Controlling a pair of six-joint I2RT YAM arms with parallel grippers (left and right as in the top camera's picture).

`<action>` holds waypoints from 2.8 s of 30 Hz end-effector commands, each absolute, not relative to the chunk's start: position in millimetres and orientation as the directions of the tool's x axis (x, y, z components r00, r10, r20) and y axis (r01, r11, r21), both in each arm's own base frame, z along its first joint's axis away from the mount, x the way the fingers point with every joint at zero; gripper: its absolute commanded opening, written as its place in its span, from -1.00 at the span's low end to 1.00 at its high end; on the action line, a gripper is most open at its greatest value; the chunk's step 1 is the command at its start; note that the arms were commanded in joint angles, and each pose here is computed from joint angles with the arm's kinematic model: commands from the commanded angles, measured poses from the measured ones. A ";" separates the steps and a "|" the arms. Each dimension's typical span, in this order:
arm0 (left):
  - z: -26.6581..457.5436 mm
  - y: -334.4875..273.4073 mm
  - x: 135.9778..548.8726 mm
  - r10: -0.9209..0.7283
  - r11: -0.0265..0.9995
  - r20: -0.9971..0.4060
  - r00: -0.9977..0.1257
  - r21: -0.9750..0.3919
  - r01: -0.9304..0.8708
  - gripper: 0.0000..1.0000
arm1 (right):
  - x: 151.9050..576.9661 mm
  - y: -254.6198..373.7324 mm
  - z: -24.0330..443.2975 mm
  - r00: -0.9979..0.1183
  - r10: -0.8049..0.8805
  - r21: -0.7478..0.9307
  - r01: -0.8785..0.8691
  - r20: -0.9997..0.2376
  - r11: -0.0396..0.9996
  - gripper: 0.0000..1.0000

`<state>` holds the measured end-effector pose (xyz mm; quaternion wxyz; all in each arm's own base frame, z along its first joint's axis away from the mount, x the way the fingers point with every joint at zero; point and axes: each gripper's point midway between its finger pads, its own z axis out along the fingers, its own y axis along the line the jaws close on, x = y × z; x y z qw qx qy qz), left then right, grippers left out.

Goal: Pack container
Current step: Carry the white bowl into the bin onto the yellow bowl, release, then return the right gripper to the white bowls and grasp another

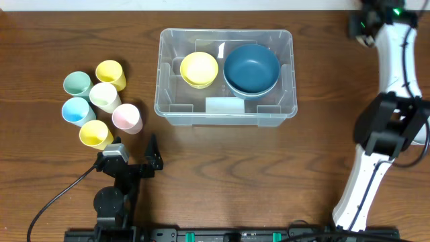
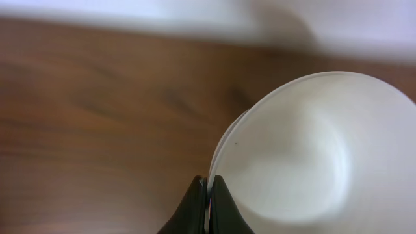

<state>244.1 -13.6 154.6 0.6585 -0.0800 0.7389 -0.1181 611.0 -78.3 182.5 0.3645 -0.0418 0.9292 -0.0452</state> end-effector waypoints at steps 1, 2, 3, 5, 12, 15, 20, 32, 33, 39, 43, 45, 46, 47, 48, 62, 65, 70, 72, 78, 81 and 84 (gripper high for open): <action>138.9 -15.7 243.7 -0.271 0.959 -0.949 -0.162 -0.281 0.038 0.96 | 584.7 -0.5 344.7 -0.482 -0.203 -0.152 -0.142 -0.853 0.978 -0.97; 138.9 -15.7 243.7 -0.271 0.959 -0.949 -0.162 -0.281 0.038 0.96 | 576.2 25.2 362.6 -0.444 -0.231 -0.165 -0.184 -0.866 0.969 -0.97; 138.9 -15.7 243.7 -0.271 0.959 -0.949 -0.162 -0.280 0.038 0.96 | 567.8 48.0 376.0 -0.415 -0.251 -0.171 -0.220 -0.875 0.960 -0.97; 138.9 -15.7 243.7 -0.271 0.959 -0.949 -0.162 -0.281 0.038 0.96 | 552.0 95.1 393.9 -0.365 -0.282 -0.176 -0.297 -0.888 0.939 -0.97; 138.9 -15.7 243.7 -0.271 0.959 -0.949 -0.162 -0.280 0.038 0.96 | 507.2 235.7 355.5 -0.374 -0.408 -0.155 -0.550 -0.833 0.820 -0.98; 138.9 -15.7 243.7 -0.271 0.959 -0.949 -0.162 -0.281 0.038 0.96 | 493.1 278.1 316.8 -0.409 -0.472 -0.135 -0.627 -0.781 0.767 -0.97; 138.9 -15.7 243.7 -0.271 0.959 -0.949 -0.162 -0.280 0.038 0.96 | 474.0 333.3 250.3 -0.448 -0.565 -0.094 -0.720 -0.693 0.687 -0.98; 138.9 -15.7 243.7 -0.271 0.959 -0.949 -0.162 -0.280 0.038 0.96 | 454.6 399.1 154.0 -0.460 -0.655 -0.051 -0.795 -0.599 0.605 -0.97; 138.9 -15.7 243.7 -0.271 0.959 -0.949 -0.162 -0.281 0.038 0.96 | 454.9 399.5 147.8 -0.468 -0.657 -0.047 -0.794 -0.591 0.607 -0.98; 138.9 -15.7 243.7 -0.271 0.959 -0.949 -0.162 -0.281 0.038 0.96 | 454.8 398.0 121.7 -0.497 -0.672 -0.032 -0.791 -0.549 0.611 -0.97; 138.9 -15.7 243.7 -0.271 0.959 -0.949 -0.162 -0.281 0.038 0.96 | 457.1 394.4 112.6 -0.509 -0.675 -0.029 -0.787 -0.535 0.616 -0.97; 138.9 -15.7 243.7 -0.271 0.959 -0.949 -0.162 -0.281 0.038 0.96 | 459.1 392.0 107.5 -0.516 -0.674 -0.026 -0.784 -0.528 0.621 -0.97; 138.9 -15.7 243.7 -0.271 0.959 -0.949 -0.162 -0.280 0.038 0.96 | 460.3 390.0 103.9 -0.524 -0.674 -0.023 -0.780 -0.521 0.625 -0.98; 138.9 -15.7 243.7 -0.271 0.959 -0.949 -0.162 -0.280 0.038 0.96 | 461.2 387.9 102.0 -0.532 -0.671 -0.021 -0.776 -0.517 0.631 -0.97; 138.9 -15.7 243.7 -0.271 0.959 -0.949 -0.162 -0.281 0.038 0.96 | 462.5 385.8 97.0 -0.539 -0.671 -0.018 -0.773 -0.509 0.634 -0.97; 138.9 -15.7 243.7 -0.271 0.959 -0.949 -0.162 -0.280 0.038 0.96 | 479.0 377.2 186.5 -0.529 -0.559 -0.019 -0.715 -0.639 0.699 0.56; 138.9 -15.7 243.7 -0.271 0.959 -0.949 -0.162 -0.280 0.038 0.96 | 484.7 347.6 257.6 -0.528 -0.462 -0.035 -0.630 -0.713 0.776 0.69; 138.9 -15.7 243.7 -0.271 0.959 -0.949 -0.162 -0.281 0.038 0.96 | 490.2 232.7 320.0 -0.649 -0.245 -0.025 -0.329 -0.721 0.944 0.82; 138.9 -15.7 243.7 -0.271 0.959 -0.949 -0.162 -0.280 0.038 0.96 | 488.3 160.0 321.2 -0.732 -0.050 -0.006 -0.063 -0.680 0.998 0.98; 138.9 -15.7 243.7 -0.271 0.959 -0.949 -0.162 -0.280 0.038 0.96 | 453.2 -14.8 289.3 -0.781 0.387 -0.022 0.454 -0.490 0.891 0.98; 138.9 -15.7 243.7 -0.271 0.959 -0.949 -0.162 -0.281 0.038 0.96 | 427.4 -93.6 272.7 -0.725 0.548 -0.070 0.626 -0.417 0.776 0.99; 138.9 -15.7 243.7 -0.271 0.959 -0.949 -0.162 -0.280 0.038 0.96 | 407.1 -145.2 251.7 -0.674 0.654 -0.081 0.715 -0.344 0.694 0.98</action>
